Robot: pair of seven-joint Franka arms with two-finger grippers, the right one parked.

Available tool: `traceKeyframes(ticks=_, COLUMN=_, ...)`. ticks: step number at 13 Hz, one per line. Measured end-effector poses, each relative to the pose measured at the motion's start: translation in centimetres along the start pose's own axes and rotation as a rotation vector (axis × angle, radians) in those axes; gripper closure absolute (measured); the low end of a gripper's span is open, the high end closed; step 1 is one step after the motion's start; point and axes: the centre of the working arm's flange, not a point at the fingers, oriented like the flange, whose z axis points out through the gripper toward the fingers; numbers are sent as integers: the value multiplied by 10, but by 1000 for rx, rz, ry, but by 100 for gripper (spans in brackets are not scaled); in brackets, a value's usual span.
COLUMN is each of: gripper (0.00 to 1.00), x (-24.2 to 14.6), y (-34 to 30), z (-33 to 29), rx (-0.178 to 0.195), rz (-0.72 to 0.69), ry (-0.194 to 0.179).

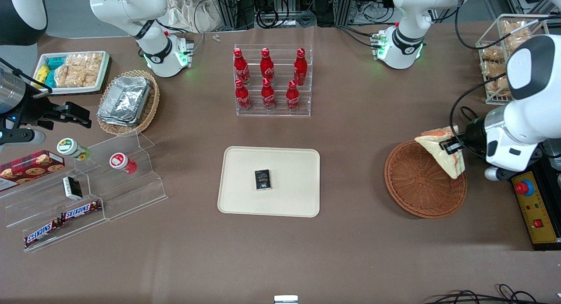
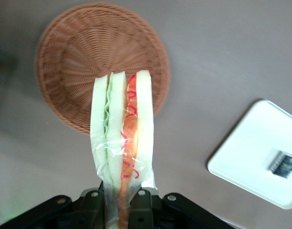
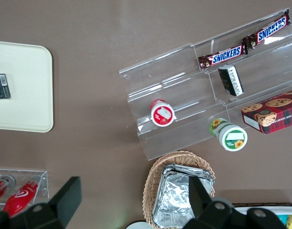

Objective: Place sandwich from basket to tray
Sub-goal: 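Carry the sandwich with the left gripper over to the cream tray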

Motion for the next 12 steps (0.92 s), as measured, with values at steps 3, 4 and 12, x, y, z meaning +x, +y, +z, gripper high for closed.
traceKeyframes(ticks=3, gripper=81, x=-43, y=67, z=20, rx=61, rz=161, ry=5)
traceKeyframes(ticks=4, gripper=81, x=-59, y=92, z=31, rx=86, rz=221, ry=16)
traceKeyframes(ticks=12, gripper=81, x=-124, y=239, z=173, rx=69, rz=518, ry=117)
